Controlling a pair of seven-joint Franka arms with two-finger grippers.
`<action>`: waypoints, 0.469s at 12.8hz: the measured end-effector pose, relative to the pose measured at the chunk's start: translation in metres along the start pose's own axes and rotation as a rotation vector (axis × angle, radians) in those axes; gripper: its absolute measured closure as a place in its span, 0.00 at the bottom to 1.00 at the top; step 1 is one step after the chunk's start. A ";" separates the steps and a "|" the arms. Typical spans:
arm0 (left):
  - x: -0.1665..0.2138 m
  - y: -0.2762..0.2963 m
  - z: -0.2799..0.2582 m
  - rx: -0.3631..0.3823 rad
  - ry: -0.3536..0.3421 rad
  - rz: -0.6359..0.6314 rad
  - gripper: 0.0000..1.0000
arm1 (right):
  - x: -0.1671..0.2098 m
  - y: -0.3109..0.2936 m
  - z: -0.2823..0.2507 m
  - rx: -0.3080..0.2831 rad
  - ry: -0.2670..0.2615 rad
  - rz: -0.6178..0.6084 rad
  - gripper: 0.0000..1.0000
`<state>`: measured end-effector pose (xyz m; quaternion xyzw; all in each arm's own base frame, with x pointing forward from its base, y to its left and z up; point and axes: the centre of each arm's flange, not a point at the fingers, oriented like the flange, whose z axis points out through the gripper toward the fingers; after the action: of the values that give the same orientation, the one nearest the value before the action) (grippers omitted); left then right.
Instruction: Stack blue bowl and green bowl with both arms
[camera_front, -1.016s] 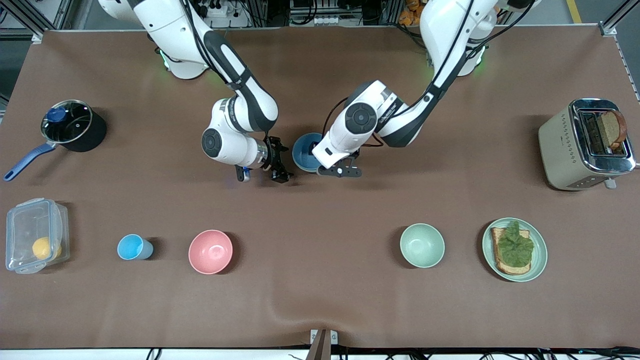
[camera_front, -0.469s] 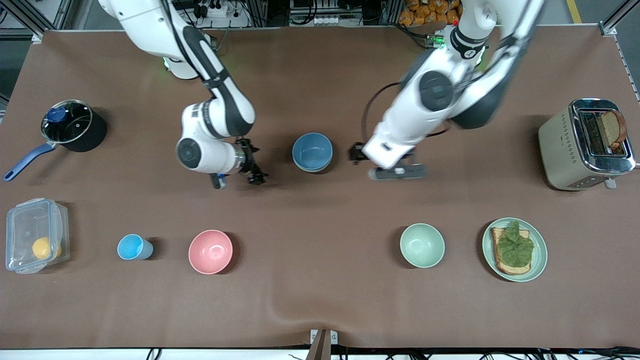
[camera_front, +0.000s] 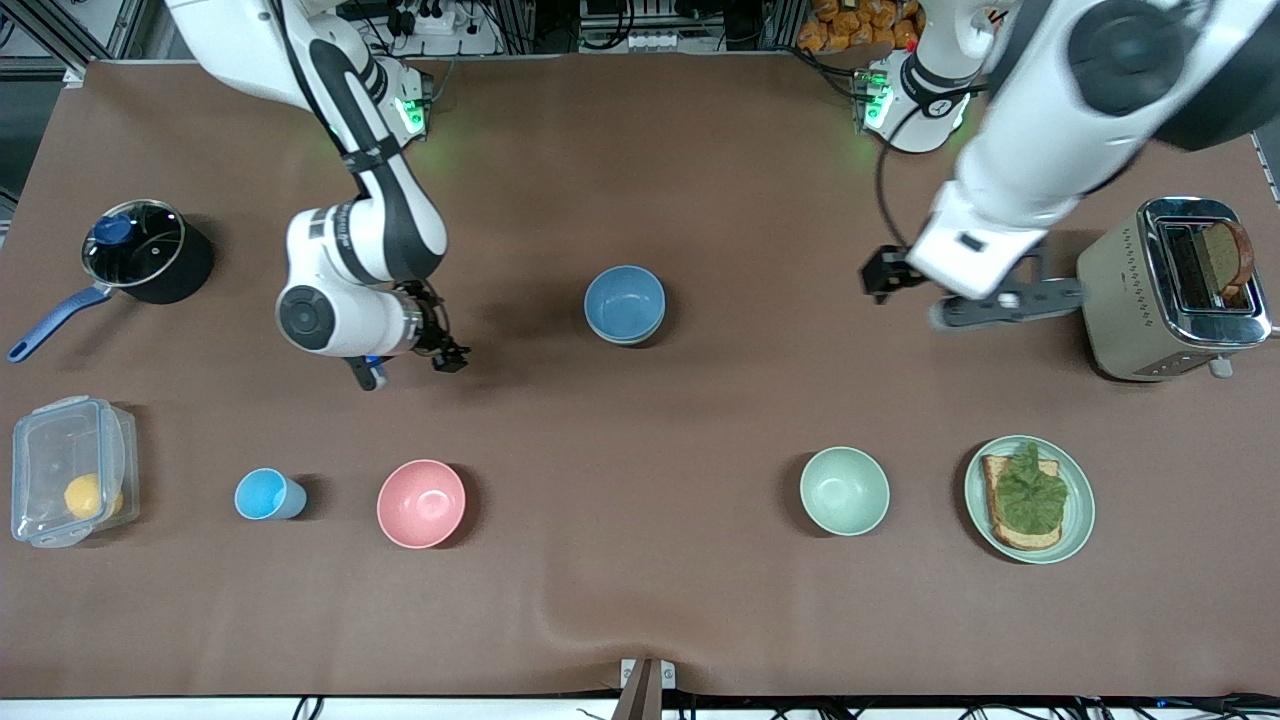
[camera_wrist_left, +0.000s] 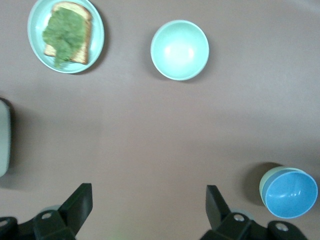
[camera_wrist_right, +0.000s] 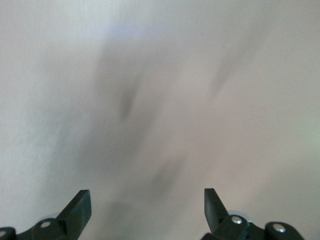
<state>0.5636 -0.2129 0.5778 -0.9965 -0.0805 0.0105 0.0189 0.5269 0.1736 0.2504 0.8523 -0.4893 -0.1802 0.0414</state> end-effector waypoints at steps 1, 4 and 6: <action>0.008 -0.014 -0.002 -0.002 0.001 -0.016 0.00 | 0.012 0.006 -0.011 -0.027 0.025 -0.032 0.00; 0.010 -0.028 -0.001 0.018 -0.033 -0.035 0.00 | 0.061 0.026 -0.071 -0.071 0.028 -0.167 0.00; 0.010 -0.036 -0.007 0.028 -0.048 -0.048 0.00 | 0.114 0.050 -0.110 -0.061 0.026 -0.294 0.00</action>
<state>0.5681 -0.1758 0.5864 -0.9934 -0.1046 0.0352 0.0311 0.5764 0.0396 0.3346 0.9153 -0.3531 -0.1880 0.0468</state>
